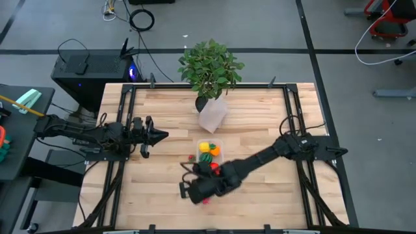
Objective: Pick and placing Produce into tupperware
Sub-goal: Put the red dragon fruit into the transparent bin
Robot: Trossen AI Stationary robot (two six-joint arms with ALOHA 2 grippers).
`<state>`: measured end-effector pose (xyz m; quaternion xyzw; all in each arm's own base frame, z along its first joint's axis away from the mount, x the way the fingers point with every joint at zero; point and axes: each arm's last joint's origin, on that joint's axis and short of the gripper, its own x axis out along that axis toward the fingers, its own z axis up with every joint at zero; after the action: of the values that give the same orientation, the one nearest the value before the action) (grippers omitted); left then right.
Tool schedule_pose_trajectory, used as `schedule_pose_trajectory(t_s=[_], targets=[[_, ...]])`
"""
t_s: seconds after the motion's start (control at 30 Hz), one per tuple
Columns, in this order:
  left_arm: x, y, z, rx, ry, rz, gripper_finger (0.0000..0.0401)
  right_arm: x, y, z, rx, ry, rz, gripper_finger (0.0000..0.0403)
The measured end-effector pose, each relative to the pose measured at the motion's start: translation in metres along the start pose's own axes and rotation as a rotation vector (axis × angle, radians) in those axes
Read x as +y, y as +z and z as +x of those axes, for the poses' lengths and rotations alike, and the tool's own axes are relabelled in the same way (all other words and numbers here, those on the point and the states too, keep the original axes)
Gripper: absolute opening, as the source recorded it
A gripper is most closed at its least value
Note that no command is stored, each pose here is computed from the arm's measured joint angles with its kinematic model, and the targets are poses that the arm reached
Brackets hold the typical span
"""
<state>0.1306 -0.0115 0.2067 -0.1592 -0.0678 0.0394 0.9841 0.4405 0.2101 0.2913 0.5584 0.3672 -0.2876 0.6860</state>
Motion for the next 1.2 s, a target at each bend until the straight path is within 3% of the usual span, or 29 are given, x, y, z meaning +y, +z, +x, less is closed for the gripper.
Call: schedule_pose_trajectory(t_s=[0.07, 0.17, 0.33, 0.6, 0.9, 1.2], targets=[[0.0, 0.0, 0.0, 0.0, 0.0, 0.024, 0.0032, 0.001, 0.011, 0.003, 0.011, -0.013, 0.015, 0.0003], [0.0, 0.0, 0.0, 0.0, 0.0, 0.042, 0.0028, -0.007, 0.024, 0.005, 0.031, -0.123, 0.025, 0.0002], [0.0, 0.0, 0.0, 0.0, 0.0, 0.043, 0.0033, -0.019, 0.024, 0.003, 0.15, -0.27, 0.039, 0.0001], [0.0, 0.0, 0.0, 0.001, 0.0, 0.054, 0.0032, -0.014, 0.014, 0.017, 0.226, -0.209, 0.09, 0.0], [0.0, -0.001, 0.0, 0.01, 0.003, 0.05, 0.0025, -0.026, -0.016, 0.072, 0.278, -0.243, 0.096, 0.0001], [0.0, -0.001, 0.0, 0.012, 0.003, 0.051, 0.0036, -0.031, -0.016, 0.049, 0.172, -0.301, 0.107, 0.0]])
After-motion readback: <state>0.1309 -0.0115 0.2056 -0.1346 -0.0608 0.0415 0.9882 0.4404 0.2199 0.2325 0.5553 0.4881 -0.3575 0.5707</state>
